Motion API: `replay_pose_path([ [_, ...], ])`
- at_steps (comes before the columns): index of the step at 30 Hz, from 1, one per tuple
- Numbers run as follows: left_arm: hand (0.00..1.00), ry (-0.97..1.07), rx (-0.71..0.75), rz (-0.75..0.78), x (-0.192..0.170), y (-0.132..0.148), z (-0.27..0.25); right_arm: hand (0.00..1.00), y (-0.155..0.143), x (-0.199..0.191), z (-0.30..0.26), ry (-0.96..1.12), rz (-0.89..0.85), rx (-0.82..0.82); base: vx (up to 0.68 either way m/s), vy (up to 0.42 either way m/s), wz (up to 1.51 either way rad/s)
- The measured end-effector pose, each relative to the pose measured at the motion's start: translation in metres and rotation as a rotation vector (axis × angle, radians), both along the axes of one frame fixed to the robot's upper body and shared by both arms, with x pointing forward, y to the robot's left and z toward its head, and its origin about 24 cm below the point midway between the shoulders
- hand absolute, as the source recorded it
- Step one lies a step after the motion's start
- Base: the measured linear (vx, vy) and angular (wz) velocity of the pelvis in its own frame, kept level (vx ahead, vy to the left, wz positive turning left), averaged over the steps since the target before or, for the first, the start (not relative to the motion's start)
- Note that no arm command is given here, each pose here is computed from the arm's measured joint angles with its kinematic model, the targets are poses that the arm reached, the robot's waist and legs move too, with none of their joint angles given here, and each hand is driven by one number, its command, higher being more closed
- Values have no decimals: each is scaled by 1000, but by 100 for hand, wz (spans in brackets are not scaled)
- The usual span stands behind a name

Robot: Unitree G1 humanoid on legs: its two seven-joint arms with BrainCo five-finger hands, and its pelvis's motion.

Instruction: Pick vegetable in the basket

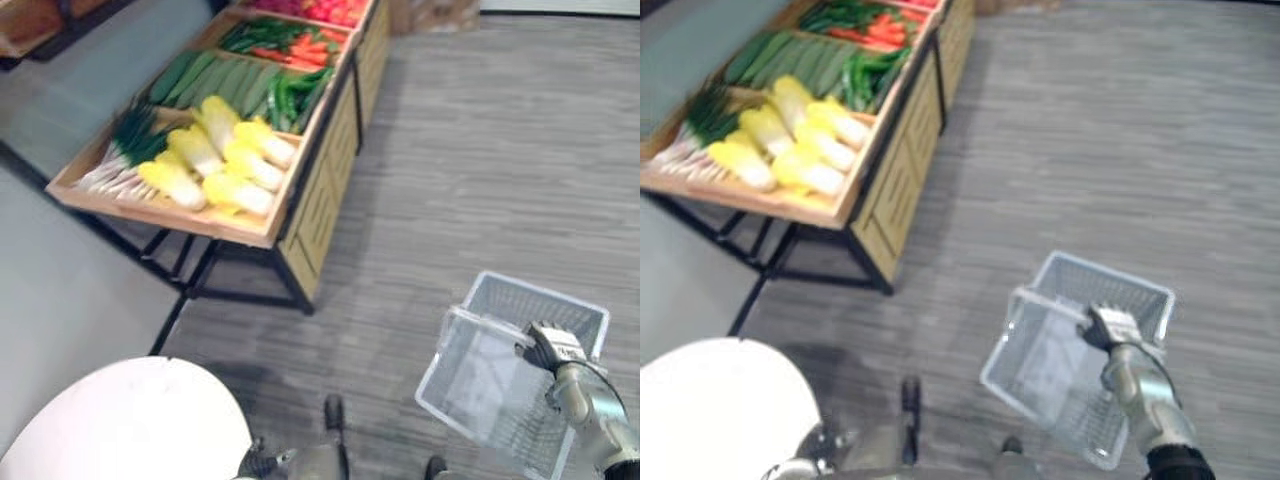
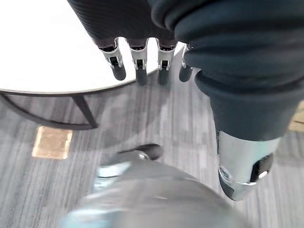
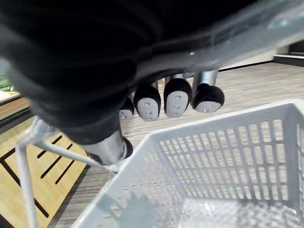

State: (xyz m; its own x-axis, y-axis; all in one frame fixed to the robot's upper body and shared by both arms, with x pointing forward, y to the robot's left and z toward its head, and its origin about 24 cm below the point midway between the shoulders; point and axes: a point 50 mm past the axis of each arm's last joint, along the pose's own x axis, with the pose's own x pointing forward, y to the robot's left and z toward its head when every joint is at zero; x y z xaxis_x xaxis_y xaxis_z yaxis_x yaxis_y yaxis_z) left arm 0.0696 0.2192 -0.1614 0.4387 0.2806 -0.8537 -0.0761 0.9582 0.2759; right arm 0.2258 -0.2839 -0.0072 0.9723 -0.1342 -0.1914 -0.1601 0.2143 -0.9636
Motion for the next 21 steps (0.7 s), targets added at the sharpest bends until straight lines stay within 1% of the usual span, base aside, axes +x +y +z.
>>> replay_pose_path([
  [3, 0, 25, 23, 25, -13, 7, 0, 100, 13, 3, 1, -11, 71, 21, 405, 256, 4],
  [7, 0, 29, 26, 28, -15, 8, 0, 100, 25, 9, 2, -29, 109, 43, 311, 225, -38],
  [9, 0, 47, 37, -2, -19, 10, 0, 100, 38, 6, -8, -7, 122, 86, 300, 177, -18],
  [11, 0, 69, 57, -46, -20, 15, 1, 100, 45, -2, -16, 12, 114, 120, 373, 113, 38],
  [17, 0, -8, 44, -75, 11, 11, 5, 100, 26, -8, -15, 19, 36, 88, 355, -57, 76],
  [21, 0, -11, 51, -54, 10, 14, 5, 100, 21, -8, -15, 22, 11, 81, 316, -285, 72],
])
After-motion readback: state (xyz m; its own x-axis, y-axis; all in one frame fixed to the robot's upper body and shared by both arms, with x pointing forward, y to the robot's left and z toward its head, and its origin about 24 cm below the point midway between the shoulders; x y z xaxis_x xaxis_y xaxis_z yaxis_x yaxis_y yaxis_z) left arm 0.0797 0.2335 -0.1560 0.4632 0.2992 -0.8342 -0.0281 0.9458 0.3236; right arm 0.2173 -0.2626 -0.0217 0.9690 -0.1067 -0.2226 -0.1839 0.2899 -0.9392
